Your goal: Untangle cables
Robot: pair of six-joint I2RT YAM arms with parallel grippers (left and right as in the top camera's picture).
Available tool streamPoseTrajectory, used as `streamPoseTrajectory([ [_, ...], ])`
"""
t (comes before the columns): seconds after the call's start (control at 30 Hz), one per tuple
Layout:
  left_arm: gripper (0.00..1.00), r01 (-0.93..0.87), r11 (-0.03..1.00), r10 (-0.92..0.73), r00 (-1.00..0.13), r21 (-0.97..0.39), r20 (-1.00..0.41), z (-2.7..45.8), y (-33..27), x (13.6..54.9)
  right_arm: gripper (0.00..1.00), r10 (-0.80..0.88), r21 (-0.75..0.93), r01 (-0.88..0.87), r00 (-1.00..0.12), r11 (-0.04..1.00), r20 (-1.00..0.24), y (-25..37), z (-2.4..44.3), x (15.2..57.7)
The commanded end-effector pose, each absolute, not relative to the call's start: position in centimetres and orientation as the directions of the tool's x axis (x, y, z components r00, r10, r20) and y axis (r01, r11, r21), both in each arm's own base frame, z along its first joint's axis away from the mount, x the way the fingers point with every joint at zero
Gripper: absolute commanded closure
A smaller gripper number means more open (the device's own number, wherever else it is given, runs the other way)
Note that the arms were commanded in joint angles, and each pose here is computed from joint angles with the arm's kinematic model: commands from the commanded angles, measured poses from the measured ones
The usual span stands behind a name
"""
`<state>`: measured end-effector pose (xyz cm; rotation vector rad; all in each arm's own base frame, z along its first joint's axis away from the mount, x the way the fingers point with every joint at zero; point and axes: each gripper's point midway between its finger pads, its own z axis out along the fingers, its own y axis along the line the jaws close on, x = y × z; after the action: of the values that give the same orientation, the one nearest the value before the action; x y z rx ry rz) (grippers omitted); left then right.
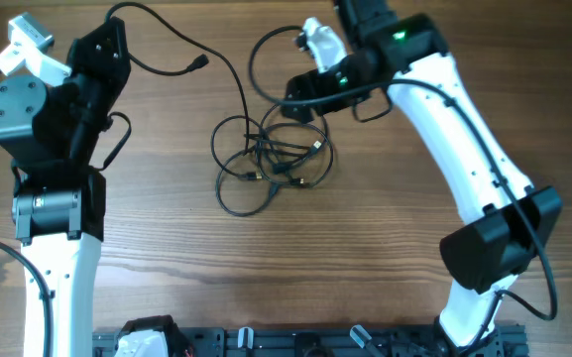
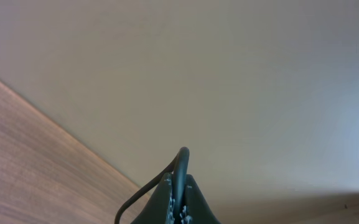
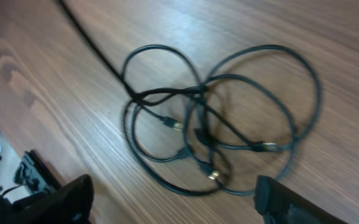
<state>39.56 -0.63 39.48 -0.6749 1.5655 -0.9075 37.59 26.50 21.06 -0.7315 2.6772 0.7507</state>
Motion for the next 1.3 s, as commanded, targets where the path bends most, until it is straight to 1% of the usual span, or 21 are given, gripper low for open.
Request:
streamPoseTrajectory([
  [0.0,0.96,0.041,0.532,-0.829,-0.178,-0.846,-0.530,39.4,-0.2,39.5,0.22,-0.370,0.457,-0.488,-0.870,0.743,-0.327,28.7,19.9,36.8],
  [0.03,0.96,0.032,0.531,-0.830,-0.182,-0.847,-0.527,39.2,-0.2,39.5,0.24,-0.347,0.448,-0.465,-0.881,0.763,-0.323,29.0,19.8,37.0],
  [0.1,0.96,0.029,0.531,-0.830,-0.185,-0.847,-0.527,39.1,-0.2,39.5,0.25,-0.336,0.402,-0.453,-0.883,0.796,-0.329,29.1,19.3,37.3],
  [0.2,0.96,0.030,0.531,-0.830,-0.185,-0.847,-0.527,39.1,-0.2,39.5,0.25,-0.410,0.318,-0.511,-0.849,0.798,-0.334,29.0,18.0,37.3],
  [0.27,0.96,0.028,0.533,-0.828,-0.187,-0.845,-0.529,39.0,-0.2,39.5,0.25,-0.505,0.281,-0.590,-0.801,0.757,-0.323,28.9,16.7,36.9],
  [0.33,0.96,0.018,0.533,-0.829,-0.192,-0.846,-0.526,38.8,-0.2,39.4,0.25,-0.602,0.295,-0.674,-0.738,0.678,-0.305,29.2,15.4,36.1],
  [0.4,0.96,0.007,0.531,-0.829,-0.200,-0.847,-0.522,38.4,-0.2,39.4,0.25,-0.655,0.316,-0.723,-0.690,0.614,-0.307,29.8,14.5,35.6],
  [0.47,0.96,-0.002,0.530,-0.830,-0.205,-0.848,-0.518,38.2,-0.2,39.4,0.27,-0.675,0.313,-0.737,-0.675,0.599,-0.299,29.7,13.8,35.6],
  [0.53,0.96,-0.008,0.531,-0.830,-0.209,-0.848,-0.518,38.0,-0.2,39.4,0.34,-0.691,0.312,-0.748,-0.662,0.586,-0.290,29.6,13.4,35.4],
  [0.57,0.96,0.000,0.556,-0.813,-0.208,-0.831,-0.544,38.1,-0.2,39.4,0.42,-0.696,0.302,-0.751,-0.659,0.587,-0.286,29.5,13.4,35.4],
  [0.6,0.96,0.004,0.570,-0.803,-0.208,-0.822,-0.558,38.1,-0.2,39.4,0.46,-0.698,0.292,-0.753,-0.657,0.589,-0.284,29.3,13.3,35.5],
  [0.63,0.96,0.002,0.572,-0.801,-0.210,-0.820,-0.560,38.0,-0.2,39.3,0.52,-0.699,0.281,-0.753,-0.657,0.595,-0.281,29.2,13.2,35.7],
  [0.7,0.96,-0.005,0.576,-0.799,-0.215,-0.817,-0.562,37.8,-0.2,39.3,0.69,-0.696,0.281,-0.746,-0.665,0.603,-0.272,29.0,13.2,35.6],
  [0.73,0.96,0.000,0.594,-0.786,-0.215,-0.804,-0.580,37.8,-0.2,39.3,0.81,-0.688,0.286,-0.737,-0.675,0.613,-0.265,28.9,13.5,35.4],
  [0.77,0.96,0.001,0.599,-0.782,-0.215,-0.801,-0.585,37.8,-0.2,39.3,0.85,-0.680,0.288,-0.729,-0.684,0.621,-0.264,28.8,13.8,35.4],
  [0.87,0.96,0.011,0.637,-0.752,-0.214,-0.771,-0.624,37.8,-0.2,39.3,0.95,-0.633,0.285,-0.706,-0.708,0.648,-0.313,28.7,17.1,35.2],
  [1.0,0.96,0.004,0.687,-0.710,-0.208,-0.727,-0.673,37.4,0.1,39.4,0.96,-0.534,0.281,-0.669,-0.729,0.688,-0.429,28.1,23.1,35.4],
  [1.07,0.96,-0.043,0.697,-0.709,-0.192,-0.716,-0.678,36.9,0.9,39.4,0.96,-0.436,0.302,-0.618,-0.753,0.726,-0.493,27.3,26.7,35.6],
  [1.13,0.96,-0.102,0.700,-0.712,-0.176,-0.707,-0.679,36.1,1.8,39.3,0.96,-0.319,0.355,-0.546,-0.786,0.759,-0.530,26.6,29.5,35.7],
  [1.2,0.96,-0.120,0.711,-0.702,-0.183,-0.693,-0.688,35.6,2.0,39.3,0.96,-0.160,0.463,-0.421,-0.849,0.780,-0.503,26.2,31.3,35.7],
  [1.27,0.96,-0.125,0.711,-0.702,-0.188,-0.692,-0.687,35.4,2.0,39.4,0.96,-0.069,0.566,-0.339,-0.893,0.751,-0.444,27.0,32.1,35.4],
])
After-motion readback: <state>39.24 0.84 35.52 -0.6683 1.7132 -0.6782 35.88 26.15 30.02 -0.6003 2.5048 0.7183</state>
